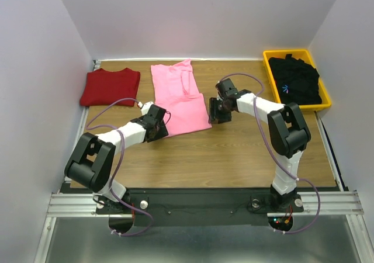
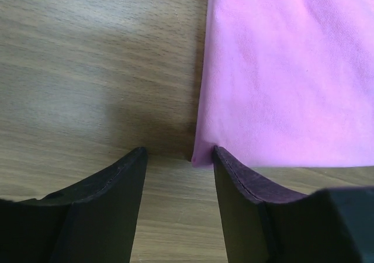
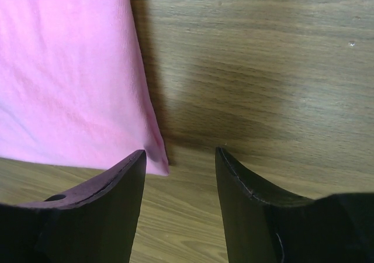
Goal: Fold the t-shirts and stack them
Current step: Fold the tshirt
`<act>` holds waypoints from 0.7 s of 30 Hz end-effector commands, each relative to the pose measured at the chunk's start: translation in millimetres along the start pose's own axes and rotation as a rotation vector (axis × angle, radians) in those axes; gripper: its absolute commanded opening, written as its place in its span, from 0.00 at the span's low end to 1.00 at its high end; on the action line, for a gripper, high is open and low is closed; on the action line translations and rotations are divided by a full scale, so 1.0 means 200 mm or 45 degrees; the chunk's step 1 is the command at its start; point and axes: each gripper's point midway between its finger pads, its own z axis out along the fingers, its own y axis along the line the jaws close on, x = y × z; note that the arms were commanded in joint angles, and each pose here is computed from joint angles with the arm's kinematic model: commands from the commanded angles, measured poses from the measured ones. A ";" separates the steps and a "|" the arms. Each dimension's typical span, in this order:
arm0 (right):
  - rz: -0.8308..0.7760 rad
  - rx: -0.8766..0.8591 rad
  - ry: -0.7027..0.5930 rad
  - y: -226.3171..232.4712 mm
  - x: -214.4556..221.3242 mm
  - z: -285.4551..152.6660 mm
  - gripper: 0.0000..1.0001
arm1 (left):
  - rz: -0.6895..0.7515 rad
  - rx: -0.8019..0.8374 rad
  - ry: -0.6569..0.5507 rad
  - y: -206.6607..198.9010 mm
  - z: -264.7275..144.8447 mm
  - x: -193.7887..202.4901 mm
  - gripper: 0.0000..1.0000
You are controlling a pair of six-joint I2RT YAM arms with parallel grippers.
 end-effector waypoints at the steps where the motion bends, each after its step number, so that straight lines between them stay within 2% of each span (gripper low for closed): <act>1: -0.027 0.018 -0.047 0.03 -0.02 -0.07 0.57 | 0.026 -0.034 0.019 0.01 0.02 0.04 0.57; 7: -0.051 0.040 -0.046 0.06 0.00 -0.05 0.56 | 0.069 -0.043 0.071 0.00 0.03 0.13 0.50; 11: -0.057 0.069 -0.046 0.06 0.00 -0.03 0.53 | 0.092 -0.076 0.111 0.02 0.06 0.19 0.42; 21: -0.066 0.144 0.007 0.04 0.08 0.02 0.47 | 0.108 -0.076 0.119 0.03 0.07 0.20 0.23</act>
